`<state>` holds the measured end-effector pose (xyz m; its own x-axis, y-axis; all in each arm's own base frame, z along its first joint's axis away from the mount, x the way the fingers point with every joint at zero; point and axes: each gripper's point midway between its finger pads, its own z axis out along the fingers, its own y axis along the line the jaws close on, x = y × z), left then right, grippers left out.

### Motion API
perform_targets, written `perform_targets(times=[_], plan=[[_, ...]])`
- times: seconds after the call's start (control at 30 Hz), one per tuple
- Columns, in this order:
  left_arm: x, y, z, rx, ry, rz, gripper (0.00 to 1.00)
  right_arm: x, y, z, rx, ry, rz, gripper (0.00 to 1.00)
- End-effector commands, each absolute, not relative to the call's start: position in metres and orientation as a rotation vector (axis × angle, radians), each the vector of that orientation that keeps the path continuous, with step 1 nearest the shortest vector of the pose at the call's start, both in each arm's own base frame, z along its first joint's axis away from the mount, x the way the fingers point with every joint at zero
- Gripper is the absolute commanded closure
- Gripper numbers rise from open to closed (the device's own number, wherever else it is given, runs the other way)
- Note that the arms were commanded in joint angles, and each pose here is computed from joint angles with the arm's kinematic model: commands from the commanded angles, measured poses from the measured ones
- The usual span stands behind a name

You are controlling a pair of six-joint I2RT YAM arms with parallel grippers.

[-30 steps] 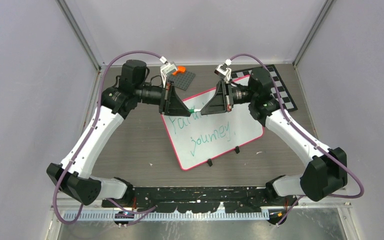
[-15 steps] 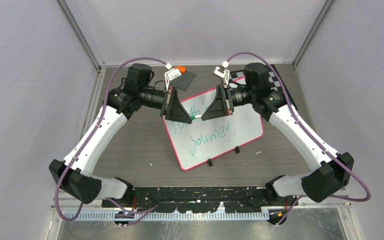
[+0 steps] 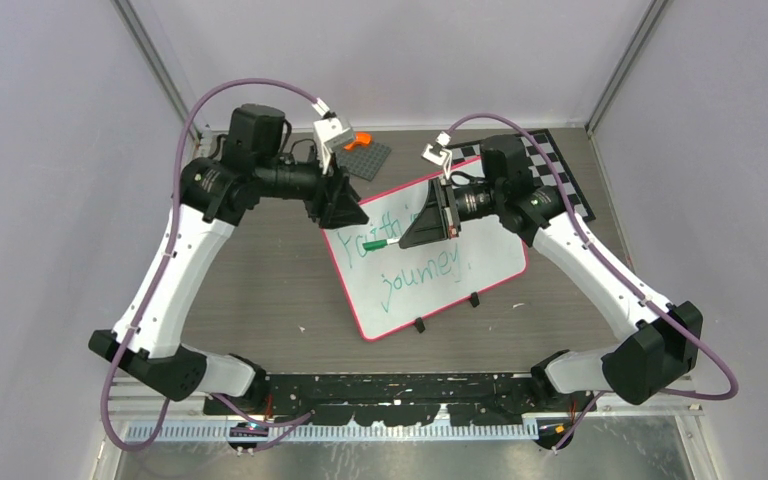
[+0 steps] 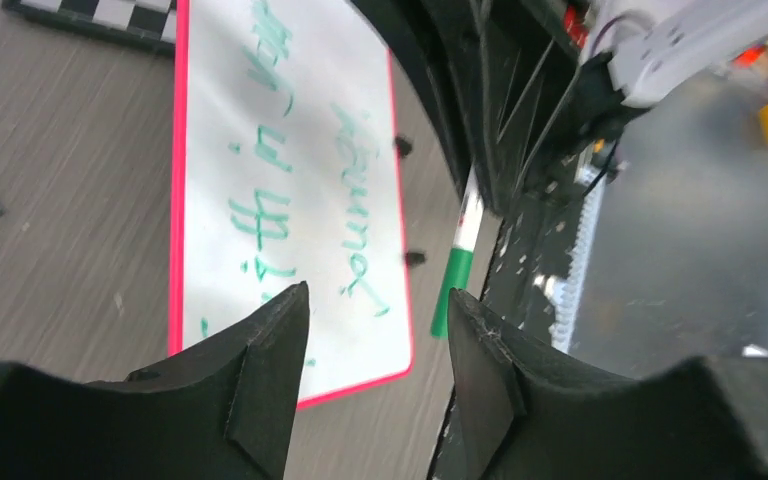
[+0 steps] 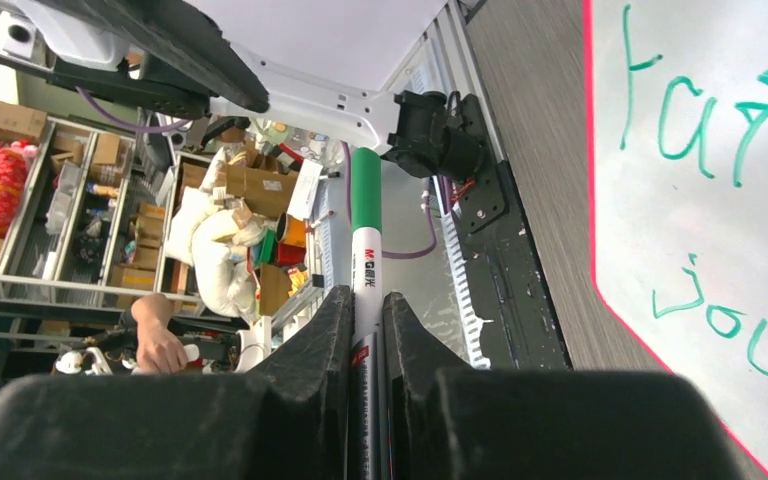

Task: Write a sentence on the whiteboard
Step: Place the whiteboard marker at the center of the board.

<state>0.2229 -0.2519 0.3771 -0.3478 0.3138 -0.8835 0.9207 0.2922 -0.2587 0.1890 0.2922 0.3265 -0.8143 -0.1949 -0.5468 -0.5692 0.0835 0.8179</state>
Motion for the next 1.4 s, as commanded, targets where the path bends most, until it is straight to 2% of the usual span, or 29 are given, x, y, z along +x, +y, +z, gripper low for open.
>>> perform_targets(times=[0.0,0.23,0.47,0.8,0.87,0.93,0.97,1.0,1.17,1.2,1.23,1.37], plan=[[0.216,-0.227,0.336,1.314,1.908,-0.753,0.44,0.191,0.294,0.323,-0.773,2.061,1.765,1.00],[0.201,-0.248,0.320,1.470,1.874,-0.673,0.38,0.179,0.301,0.318,-0.835,2.076,1.758,1.00],[0.189,-0.264,0.301,1.569,1.892,-0.695,0.42,0.168,0.306,0.319,-0.887,2.074,1.758,1.00],[0.180,-0.272,0.297,1.556,1.899,-0.785,0.64,0.168,0.310,0.316,-0.903,2.081,1.767,1.00],[0.180,-0.273,0.297,1.554,1.901,-0.796,0.74,0.169,0.310,0.317,-0.905,2.081,1.770,1.00],[0.184,-0.271,0.296,1.543,1.910,-0.766,0.90,0.169,0.310,0.318,-0.905,2.082,1.771,0.99],[0.188,-0.269,0.296,1.521,1.922,-0.757,0.98,0.170,0.308,0.319,-0.902,2.083,1.770,0.93],[0.195,-0.265,0.297,1.475,1.946,-0.758,1.00,0.172,0.306,0.322,-0.897,2.077,1.767,0.85],[0.220,-0.240,0.316,1.238,2.000,-0.861,1.00,0.206,0.279,0.340,-0.777,2.030,1.710,0.37],[0.227,-0.232,0.321,1.190,2.000,-0.857,1.00,0.213,0.271,0.346,-0.754,2.014,1.704,0.31],[0.235,-0.223,0.325,1.134,2.001,-0.842,1.00,0.220,0.263,0.353,-0.731,1.995,1.697,0.26],[0.275,-0.174,0.336,0.887,2.034,-0.717,1.00,0.257,0.218,0.370,-0.597,1.940,1.624,0.22]])
